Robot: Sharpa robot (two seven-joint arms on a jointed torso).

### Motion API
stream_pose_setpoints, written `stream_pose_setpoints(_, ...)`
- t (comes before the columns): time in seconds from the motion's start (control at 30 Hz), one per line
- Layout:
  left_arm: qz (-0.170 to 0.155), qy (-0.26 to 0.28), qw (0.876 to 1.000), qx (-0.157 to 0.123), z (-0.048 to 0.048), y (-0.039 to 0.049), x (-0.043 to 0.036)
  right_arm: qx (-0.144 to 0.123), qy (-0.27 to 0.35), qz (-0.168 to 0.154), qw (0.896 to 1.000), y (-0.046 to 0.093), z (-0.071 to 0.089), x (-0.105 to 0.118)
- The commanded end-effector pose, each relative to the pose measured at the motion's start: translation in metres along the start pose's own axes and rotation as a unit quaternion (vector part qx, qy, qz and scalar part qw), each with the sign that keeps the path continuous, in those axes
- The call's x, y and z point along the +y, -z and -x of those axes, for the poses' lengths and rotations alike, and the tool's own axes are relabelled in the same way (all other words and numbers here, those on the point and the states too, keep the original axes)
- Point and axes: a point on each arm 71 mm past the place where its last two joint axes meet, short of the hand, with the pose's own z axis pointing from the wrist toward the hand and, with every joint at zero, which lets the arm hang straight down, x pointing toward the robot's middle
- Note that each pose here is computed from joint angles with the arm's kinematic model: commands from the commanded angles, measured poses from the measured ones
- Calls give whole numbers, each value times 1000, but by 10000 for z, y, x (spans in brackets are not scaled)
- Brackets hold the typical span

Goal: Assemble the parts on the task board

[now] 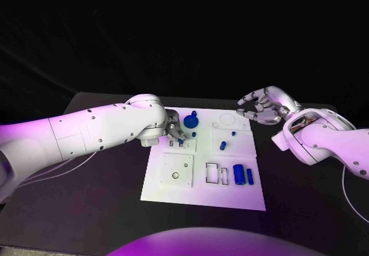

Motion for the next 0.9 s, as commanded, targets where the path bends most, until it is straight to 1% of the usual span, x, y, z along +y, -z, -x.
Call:
stream_pose_setpoints(0.03,4,-13,1000,15,-24,-3,-5,6,4,3,1000,0,-13,8)
stream_pose_setpoints(0.53,8,-23,999,28,-44,-3,1,5,4,3,1000,0,-12,6)
stream_pose_setpoints(0.9,5,-29,999,35,-62,5,-16,5,4,3,1000,0,-12,4)
